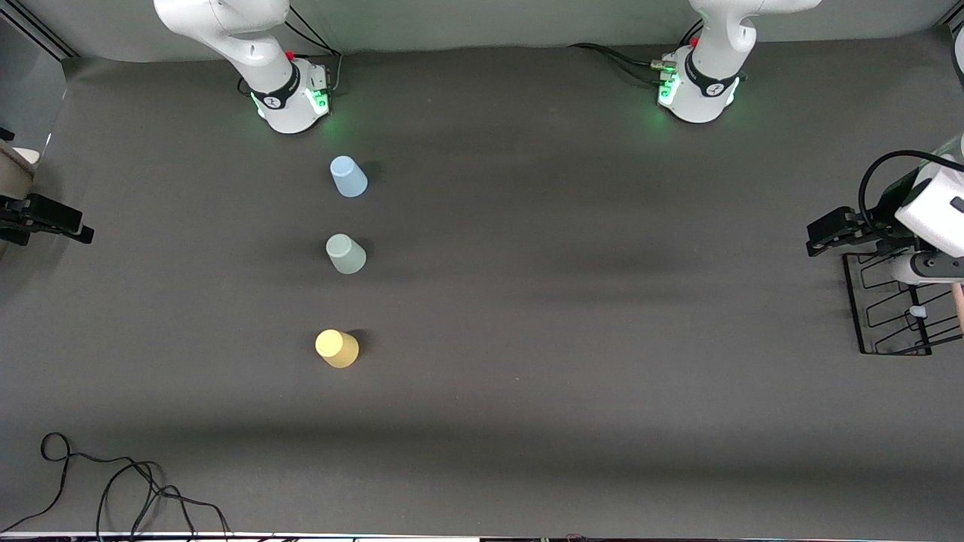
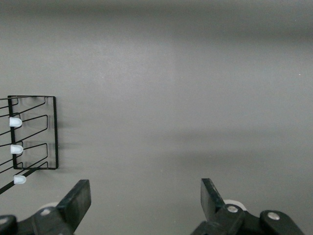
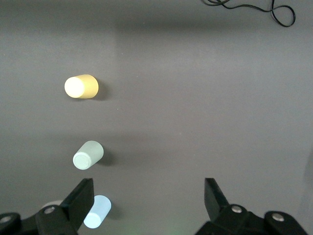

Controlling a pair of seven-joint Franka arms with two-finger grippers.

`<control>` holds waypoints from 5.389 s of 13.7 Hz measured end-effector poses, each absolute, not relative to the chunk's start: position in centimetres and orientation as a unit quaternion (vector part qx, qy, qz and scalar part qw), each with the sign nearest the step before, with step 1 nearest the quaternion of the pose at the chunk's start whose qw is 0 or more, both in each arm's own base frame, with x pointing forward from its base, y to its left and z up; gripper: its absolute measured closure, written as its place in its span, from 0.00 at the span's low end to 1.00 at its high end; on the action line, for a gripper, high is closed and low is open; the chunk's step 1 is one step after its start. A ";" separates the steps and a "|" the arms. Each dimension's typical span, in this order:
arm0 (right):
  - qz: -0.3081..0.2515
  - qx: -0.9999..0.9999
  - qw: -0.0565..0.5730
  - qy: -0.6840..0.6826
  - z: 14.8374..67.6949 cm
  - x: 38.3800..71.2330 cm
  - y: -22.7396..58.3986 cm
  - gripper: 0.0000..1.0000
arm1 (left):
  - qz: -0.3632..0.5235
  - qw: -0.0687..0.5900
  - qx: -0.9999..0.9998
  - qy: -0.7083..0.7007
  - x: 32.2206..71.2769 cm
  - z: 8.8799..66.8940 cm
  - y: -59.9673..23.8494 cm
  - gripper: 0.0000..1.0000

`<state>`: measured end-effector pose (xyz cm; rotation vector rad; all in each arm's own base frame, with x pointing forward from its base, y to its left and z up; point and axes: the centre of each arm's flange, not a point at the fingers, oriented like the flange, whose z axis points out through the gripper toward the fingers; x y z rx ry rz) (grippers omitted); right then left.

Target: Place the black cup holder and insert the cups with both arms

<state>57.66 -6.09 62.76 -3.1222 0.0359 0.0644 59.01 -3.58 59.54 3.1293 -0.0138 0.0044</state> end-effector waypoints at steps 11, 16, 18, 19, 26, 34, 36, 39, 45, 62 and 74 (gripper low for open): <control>0.026 -0.999 0.009 0.019 62.6 57.5 -7.0 0.00 | 0.002 0.006 1.000 -0.005 59.0 59.5 -3.6 0.00; 0.035 -0.999 0.008 0.018 61.6 58.0 -7.0 0.00 | 0.003 0.006 1.000 -0.005 59.0 59.6 -3.7 0.00; 0.036 -0.999 0.008 0.019 61.5 58.1 -7.1 0.00 | 0.002 0.006 1.000 -0.004 59.0 59.6 -3.6 0.00; 0.037 -0.999 0.008 0.019 61.4 58.1 -7.2 0.00 | 0.003 0.006 1.000 -0.003 59.0 59.6 -3.6 0.00; 0.038 -0.999 0.008 0.020 61.4 58.1 -7.2 0.00 | 0.007 0.005 1.000 0.000 58.9 60.1 -3.3 0.00; 0.038 -0.999 0.008 0.024 61.3 58.0 -7.7 0.00 | 0.003 0.000 1.000 0.009 56.3 61.5 12.7 0.00; 0.039 -0.999 0.008 0.026 61.3 58.0 -8.0 0.00 | -0.007 0.002 0.999 0.031 54.8 60.5 18.6 0.00; 0.039 -0.999 0.008 0.026 61.2 58.0 -8.1 0.00 | -0.017 0.008 0.999 0.028 53.1 58.4 25.3 0.00; 0.039 -0.999 0.008 0.027 61.2 58.0 -8.2 0.00 | -0.003 -0.001 1.000 -0.026 50.7 52.5 34.0 0.00; 0.040 -0.999 0.008 0.028 61.1 58.0 -8.4 0.00 | 0.022 -0.012 0.998 -0.064 52.3 36.6 32.6 0.00; 0.040 -0.999 0.008 0.028 61.1 58.0 -8.5 0.00 | 0.024 -0.004 0.998 -0.053 52.5 34.2 33.3 0.73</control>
